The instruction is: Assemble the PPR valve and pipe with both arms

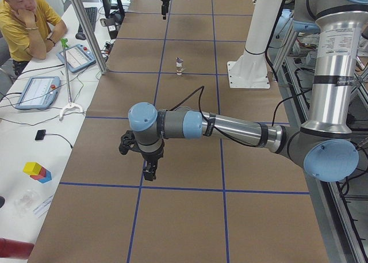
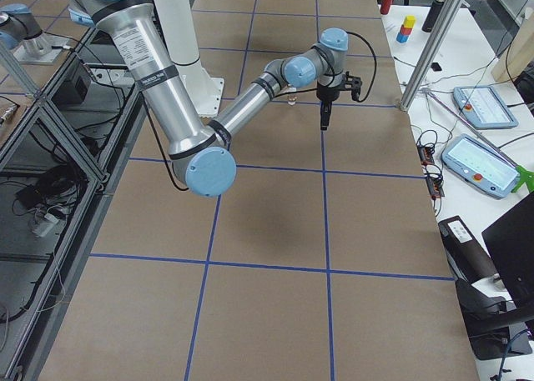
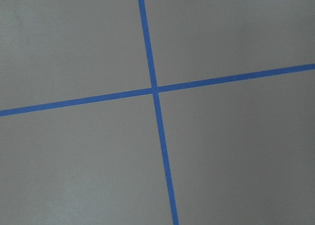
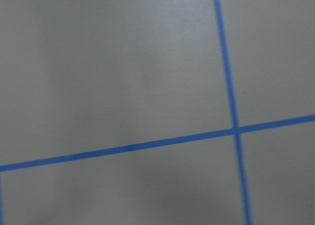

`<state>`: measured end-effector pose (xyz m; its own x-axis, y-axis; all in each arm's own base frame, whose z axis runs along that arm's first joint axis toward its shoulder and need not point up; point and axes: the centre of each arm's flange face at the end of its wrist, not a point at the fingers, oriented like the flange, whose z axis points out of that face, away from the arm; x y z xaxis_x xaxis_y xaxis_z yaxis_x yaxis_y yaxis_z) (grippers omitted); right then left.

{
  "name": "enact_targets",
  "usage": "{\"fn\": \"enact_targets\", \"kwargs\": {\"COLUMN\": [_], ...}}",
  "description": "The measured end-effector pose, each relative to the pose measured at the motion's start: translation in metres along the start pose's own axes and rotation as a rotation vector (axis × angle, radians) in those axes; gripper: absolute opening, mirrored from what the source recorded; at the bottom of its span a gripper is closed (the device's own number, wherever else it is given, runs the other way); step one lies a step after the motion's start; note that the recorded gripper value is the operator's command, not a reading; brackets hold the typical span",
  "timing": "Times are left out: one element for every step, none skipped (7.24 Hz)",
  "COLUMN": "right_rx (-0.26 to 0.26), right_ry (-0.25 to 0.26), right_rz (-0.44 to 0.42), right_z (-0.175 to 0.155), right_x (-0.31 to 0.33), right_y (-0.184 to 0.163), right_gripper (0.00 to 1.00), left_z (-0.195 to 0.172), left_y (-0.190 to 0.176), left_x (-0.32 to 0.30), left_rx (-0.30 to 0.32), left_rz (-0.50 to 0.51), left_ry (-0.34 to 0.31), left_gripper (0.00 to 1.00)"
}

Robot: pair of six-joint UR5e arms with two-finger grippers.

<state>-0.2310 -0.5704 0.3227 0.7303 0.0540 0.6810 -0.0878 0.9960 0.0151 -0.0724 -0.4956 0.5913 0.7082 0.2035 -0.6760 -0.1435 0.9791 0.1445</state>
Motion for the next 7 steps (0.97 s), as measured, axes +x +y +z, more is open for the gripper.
{"fn": "enact_targets", "kwargs": {"right_rx": [-0.010,-0.027,-0.045,-0.068,-0.087,-0.101,-0.109], "right_ry": [0.031,0.064,0.085,0.084,0.066,0.050,0.043], "right_rz": [-0.074,-0.149,-0.210,-0.249,-0.268,-0.263,-0.226], "right_z": [0.004,0.010,0.010,0.009,0.008,0.008,0.007], "right_x": [0.054,0.113,0.175,0.238,0.292,0.340,0.382], "right_y": [-0.010,-0.016,-0.019,-0.014,-0.003,0.014,0.035], "right_gripper": [1.00,1.00,1.00,1.00,1.00,1.00,1.00], "left_z": [0.003,0.007,0.010,0.009,0.008,0.004,-0.001], "left_y": [0.006,0.013,0.018,0.021,0.021,0.018,0.013], "left_x": [-0.005,-0.008,-0.010,-0.010,-0.009,-0.006,-0.002], "left_rx": [0.003,0.004,0.007,0.014,0.019,0.026,0.036], "left_rz": [0.007,0.006,0.007,0.010,0.013,0.019,0.029], "left_ry": [0.000,0.000,-0.001,-0.003,-0.004,-0.008,-0.015], "left_gripper": [1.00,1.00,1.00,1.00,1.00,1.00,1.00]}}
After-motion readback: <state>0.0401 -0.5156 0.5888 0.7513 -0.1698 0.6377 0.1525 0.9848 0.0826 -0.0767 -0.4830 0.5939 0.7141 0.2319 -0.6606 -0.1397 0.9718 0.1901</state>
